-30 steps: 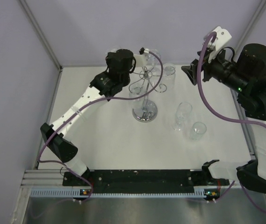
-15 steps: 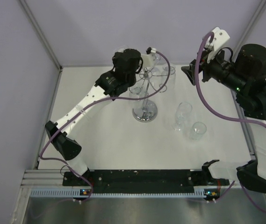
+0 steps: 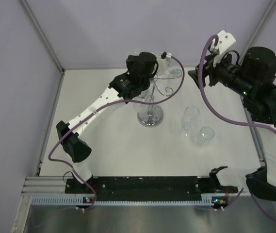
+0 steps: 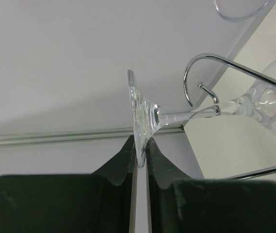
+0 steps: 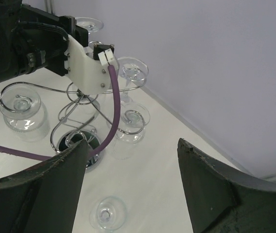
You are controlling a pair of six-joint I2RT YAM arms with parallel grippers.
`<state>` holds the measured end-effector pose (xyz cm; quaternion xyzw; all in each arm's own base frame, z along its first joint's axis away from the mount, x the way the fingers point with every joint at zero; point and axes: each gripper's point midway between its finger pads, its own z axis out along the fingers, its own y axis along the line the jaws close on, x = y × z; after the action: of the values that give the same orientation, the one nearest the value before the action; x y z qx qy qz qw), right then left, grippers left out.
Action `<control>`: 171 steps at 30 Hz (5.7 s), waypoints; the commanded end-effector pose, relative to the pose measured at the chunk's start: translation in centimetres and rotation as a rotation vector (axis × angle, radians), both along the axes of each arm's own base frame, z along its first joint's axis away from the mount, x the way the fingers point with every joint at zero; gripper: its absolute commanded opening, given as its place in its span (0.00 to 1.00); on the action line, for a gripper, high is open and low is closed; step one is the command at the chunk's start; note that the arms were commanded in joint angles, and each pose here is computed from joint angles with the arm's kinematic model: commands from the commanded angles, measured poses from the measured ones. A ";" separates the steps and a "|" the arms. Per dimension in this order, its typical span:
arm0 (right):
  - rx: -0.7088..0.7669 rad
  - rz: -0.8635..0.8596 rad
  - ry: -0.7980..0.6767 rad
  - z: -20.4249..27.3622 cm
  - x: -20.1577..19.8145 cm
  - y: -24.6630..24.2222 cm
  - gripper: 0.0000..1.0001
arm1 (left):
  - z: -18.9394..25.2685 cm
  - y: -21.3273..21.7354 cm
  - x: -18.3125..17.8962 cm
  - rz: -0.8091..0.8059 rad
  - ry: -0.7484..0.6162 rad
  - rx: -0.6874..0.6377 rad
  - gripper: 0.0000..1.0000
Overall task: Place the wine glass upside down on the wine glass rack
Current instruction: Turn the wine glass upside down at the wine rack.
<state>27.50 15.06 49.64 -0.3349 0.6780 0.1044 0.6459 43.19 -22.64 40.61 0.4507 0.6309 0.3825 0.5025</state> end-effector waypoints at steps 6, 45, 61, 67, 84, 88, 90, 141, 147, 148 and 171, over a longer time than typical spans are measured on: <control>0.011 -0.005 -0.059 1.5 -0.8 -0.5 0.74 | 4.8 -0.4 0.5 0.024 -0.153 -0.119 0.00; -0.001 -0.019 -0.059 1.1 -1.1 -0.9 0.74 | 3.6 2.2 2.9 0.092 -0.143 -0.074 0.00; 0.003 -0.024 -0.064 1.1 -1.6 -1.3 0.74 | 3.6 2.4 1.2 0.088 -0.115 -0.086 0.00; -0.004 -0.033 -0.054 0.5 -1.5 -1.4 0.74 | 2.7 2.2 0.7 0.086 -0.085 -0.071 0.00; -0.040 -0.110 -0.022 -1.6 -1.1 -2.8 0.76 | 0.5 1.2 0.4 0.080 -0.022 -0.040 0.08; -0.047 -0.122 -0.019 -2.0 -1.2 -3.1 0.76 | 0.1 0.9 0.5 0.075 -0.014 -0.033 0.14; -0.049 -0.126 -0.014 -2.2 -1.2 -3.2 0.76 | -0.2 0.6 0.5 0.071 -0.008 -0.029 0.16; -0.122 -0.268 0.094 -7.9 -0.6 -5.6 0.77 | 0.3 0.5 -3.9 -0.015 0.129 -0.116 0.50; -0.143 -0.313 0.161 -10.5 0.0 -6.2 0.77 | 2.5 0.8 -5.0 -0.053 0.101 -0.210 0.56; -0.141 -0.315 0.172 -10.9 0.1 -6.2 0.77 | 3.0 0.9 -5.2 -0.060 0.091 -0.227 0.56; -0.232 -0.343 0.603 -25.1 0.5 -7.1 0.74 | 8.0 2.1 -9.5 -0.202 0.087 -0.605 0.82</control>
<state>28.03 7.71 25.37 -0.2496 0.8857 -0.0032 0.3915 34.62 -21.22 46.37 0.3869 0.6923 0.1458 0.5914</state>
